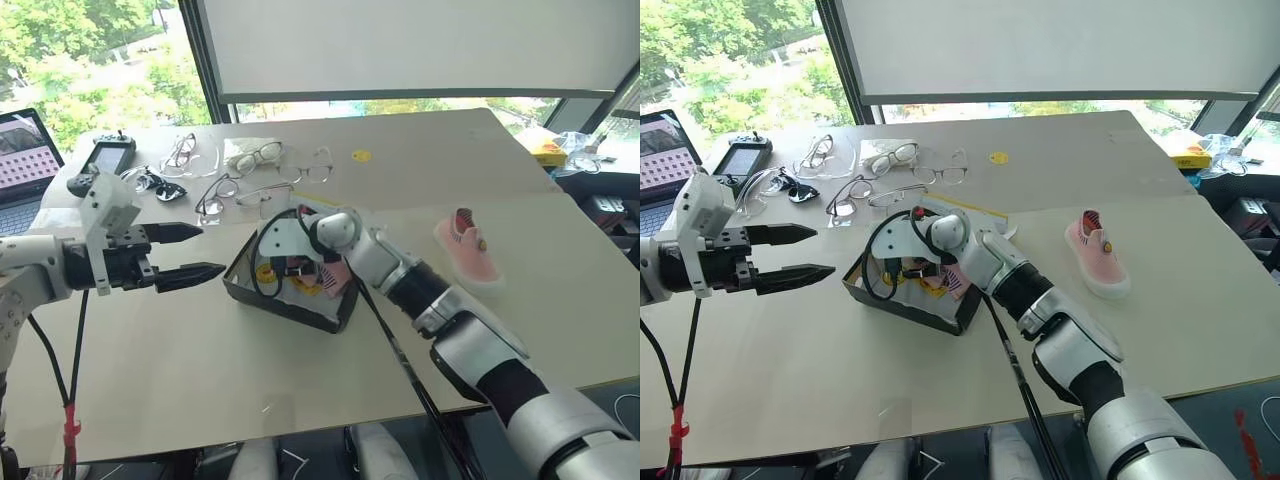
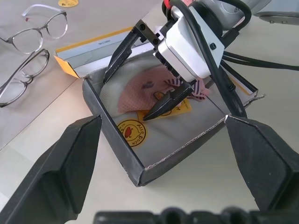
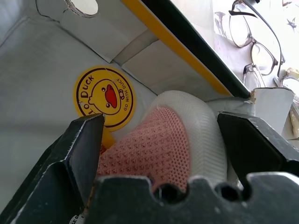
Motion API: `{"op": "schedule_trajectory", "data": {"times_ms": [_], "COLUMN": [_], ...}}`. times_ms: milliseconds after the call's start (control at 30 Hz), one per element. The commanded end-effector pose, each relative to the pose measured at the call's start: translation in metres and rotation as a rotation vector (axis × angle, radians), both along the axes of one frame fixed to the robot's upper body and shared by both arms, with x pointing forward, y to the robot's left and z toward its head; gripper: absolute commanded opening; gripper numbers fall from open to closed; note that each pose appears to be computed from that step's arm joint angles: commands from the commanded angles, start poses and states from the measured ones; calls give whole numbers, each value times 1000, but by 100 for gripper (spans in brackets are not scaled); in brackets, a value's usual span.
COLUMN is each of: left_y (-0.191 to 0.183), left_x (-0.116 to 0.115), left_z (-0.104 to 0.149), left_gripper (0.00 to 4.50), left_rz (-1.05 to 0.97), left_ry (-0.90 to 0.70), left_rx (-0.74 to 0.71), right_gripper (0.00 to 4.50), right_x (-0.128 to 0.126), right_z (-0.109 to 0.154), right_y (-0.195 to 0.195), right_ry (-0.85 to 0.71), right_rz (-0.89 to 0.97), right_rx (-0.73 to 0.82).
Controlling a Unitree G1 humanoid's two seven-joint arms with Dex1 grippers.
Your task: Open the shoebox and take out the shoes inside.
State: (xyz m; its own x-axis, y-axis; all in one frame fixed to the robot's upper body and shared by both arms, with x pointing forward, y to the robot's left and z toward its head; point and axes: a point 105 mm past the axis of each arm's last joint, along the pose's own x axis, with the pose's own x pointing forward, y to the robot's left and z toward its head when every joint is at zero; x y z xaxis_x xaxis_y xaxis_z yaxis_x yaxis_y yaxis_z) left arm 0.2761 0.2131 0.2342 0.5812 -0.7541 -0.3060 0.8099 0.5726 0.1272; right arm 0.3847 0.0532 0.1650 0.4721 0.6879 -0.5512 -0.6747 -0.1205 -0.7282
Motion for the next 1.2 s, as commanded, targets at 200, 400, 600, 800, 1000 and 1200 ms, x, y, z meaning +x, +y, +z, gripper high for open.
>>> {"op": "schedule_trajectory", "data": {"times_ms": [200, 400, 600, 800, 1000, 1200], "left_y": [-2, -3, -6, -7, -9, -11], "left_x": [-3, -3, -2, -1, 1, 2], "left_z": [6, 5, 4, 4, 3, 1], "left_gripper": [450, 450, 450, 450, 450, 450], "left_rz": [-7, -10, -21, -26, -34, -43], "left_ry": [-51, -49, -46, -47, -49, -48], "left_rx": [29, 31, 33, 35, 35, 34], "right_gripper": [422, 241, 44, 5, 5, 149], "right_x": [9, 1, -5, -9, -30, -44], "right_z": [-20, -20, -14, -3, 40, 81], "right_y": [-10, -11, -9, -5, 5, -9], "right_ry": [52, 74, 73, 57, 242, 354], "right_rz": [-61, -46, -31, -17, 16, 14], "right_rx": [-59, -53, -37, -11, 189, 297]}}
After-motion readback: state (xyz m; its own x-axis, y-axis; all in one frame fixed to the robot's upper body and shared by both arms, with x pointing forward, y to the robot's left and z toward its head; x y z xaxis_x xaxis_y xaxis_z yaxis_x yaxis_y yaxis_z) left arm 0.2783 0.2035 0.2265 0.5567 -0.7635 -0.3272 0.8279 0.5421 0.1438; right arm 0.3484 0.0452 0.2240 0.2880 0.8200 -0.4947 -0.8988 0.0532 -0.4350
